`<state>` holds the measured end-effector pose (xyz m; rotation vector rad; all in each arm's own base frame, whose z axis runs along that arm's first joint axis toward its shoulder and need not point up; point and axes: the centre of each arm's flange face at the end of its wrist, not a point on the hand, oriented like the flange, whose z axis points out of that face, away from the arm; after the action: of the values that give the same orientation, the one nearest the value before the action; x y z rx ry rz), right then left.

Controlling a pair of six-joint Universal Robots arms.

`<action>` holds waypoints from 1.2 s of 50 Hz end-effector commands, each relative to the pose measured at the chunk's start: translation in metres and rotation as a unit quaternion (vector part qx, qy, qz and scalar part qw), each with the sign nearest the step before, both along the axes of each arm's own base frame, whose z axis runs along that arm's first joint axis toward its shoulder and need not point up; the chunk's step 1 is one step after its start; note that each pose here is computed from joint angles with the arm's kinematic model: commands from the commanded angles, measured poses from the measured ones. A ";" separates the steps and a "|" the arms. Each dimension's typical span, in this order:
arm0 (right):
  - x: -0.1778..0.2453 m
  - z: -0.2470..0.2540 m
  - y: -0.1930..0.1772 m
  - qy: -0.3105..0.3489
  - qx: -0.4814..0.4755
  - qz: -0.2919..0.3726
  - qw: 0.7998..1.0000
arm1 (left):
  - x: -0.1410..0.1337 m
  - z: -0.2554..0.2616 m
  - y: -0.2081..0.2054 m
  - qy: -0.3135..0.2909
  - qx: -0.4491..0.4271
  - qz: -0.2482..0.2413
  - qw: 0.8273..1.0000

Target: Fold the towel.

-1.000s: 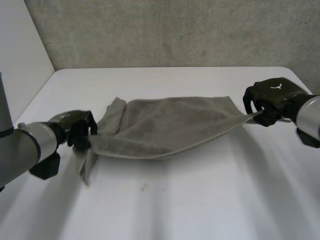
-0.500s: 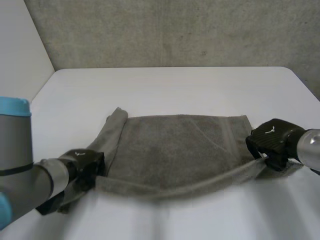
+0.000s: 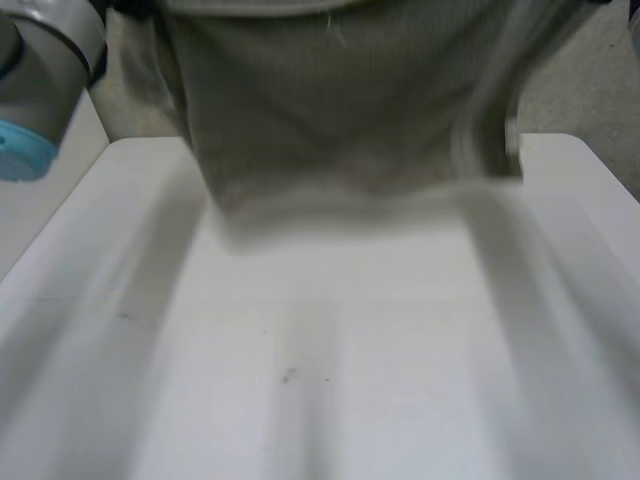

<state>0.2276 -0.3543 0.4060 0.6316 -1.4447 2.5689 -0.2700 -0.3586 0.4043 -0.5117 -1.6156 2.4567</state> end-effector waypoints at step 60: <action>-0.054 -0.248 0.044 -0.017 0.430 0.013 0.902 | 0.062 -0.261 0.116 -0.145 0.320 0.030 0.936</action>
<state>0.1763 -0.3089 0.1585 0.6889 -2.5844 1.8416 -0.2213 -0.2370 0.1537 -0.7821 -2.4081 1.7184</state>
